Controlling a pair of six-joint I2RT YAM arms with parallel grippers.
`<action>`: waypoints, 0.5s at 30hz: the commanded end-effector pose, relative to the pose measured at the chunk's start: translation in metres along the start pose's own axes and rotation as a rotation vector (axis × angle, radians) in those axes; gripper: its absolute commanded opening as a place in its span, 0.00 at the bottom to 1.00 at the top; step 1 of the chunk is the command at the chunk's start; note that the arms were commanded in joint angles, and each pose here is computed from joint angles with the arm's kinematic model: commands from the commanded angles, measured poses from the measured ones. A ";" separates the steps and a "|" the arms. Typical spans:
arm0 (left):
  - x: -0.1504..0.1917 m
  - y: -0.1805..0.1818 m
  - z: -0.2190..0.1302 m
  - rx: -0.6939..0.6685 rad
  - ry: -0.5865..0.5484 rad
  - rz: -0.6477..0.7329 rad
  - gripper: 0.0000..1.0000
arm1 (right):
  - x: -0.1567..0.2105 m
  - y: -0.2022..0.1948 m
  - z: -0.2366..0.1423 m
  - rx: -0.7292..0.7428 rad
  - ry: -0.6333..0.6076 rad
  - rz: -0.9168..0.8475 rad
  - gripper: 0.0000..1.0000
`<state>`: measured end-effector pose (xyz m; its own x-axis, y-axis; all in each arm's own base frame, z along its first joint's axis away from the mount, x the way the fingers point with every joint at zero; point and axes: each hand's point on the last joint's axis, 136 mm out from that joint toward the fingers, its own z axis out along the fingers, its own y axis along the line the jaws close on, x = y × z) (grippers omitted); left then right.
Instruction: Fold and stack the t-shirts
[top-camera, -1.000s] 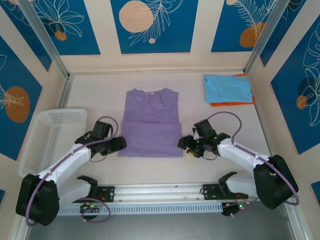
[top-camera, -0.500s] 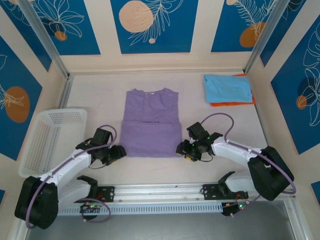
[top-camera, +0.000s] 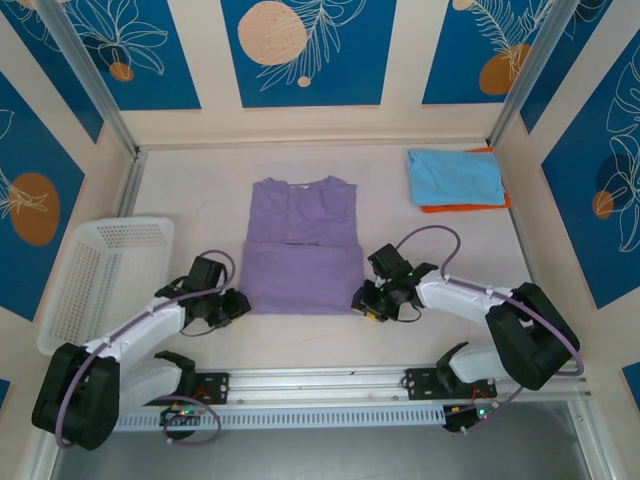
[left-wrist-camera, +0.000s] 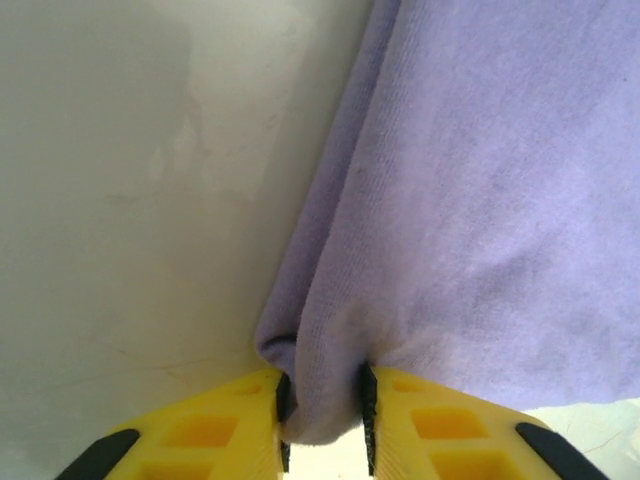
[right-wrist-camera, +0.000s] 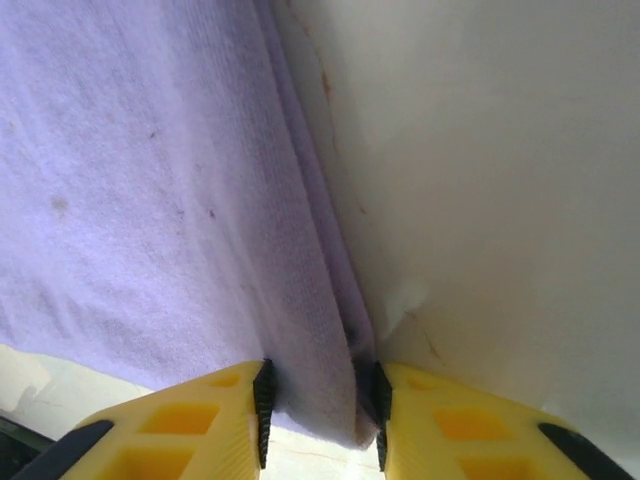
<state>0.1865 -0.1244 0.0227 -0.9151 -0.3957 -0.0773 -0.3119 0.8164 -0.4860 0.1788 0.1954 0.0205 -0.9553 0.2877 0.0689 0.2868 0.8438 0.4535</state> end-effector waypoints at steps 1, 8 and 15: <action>-0.004 0.000 0.000 -0.010 -0.022 0.010 0.19 | -0.001 0.004 0.000 0.005 0.005 0.001 0.20; -0.004 0.012 -0.014 -0.102 -0.053 0.061 0.00 | -0.001 -0.004 -0.007 0.068 -0.006 -0.019 0.00; 0.027 0.015 -0.024 -0.110 0.005 0.114 0.00 | 0.020 -0.028 -0.014 0.127 0.043 -0.054 0.00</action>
<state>0.1711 -0.1225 0.0400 -0.9342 -0.3202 -0.1574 -0.2227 0.8679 -0.4440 0.1723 0.1866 0.0253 -0.9655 0.2537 0.0578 0.2552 0.8798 0.4010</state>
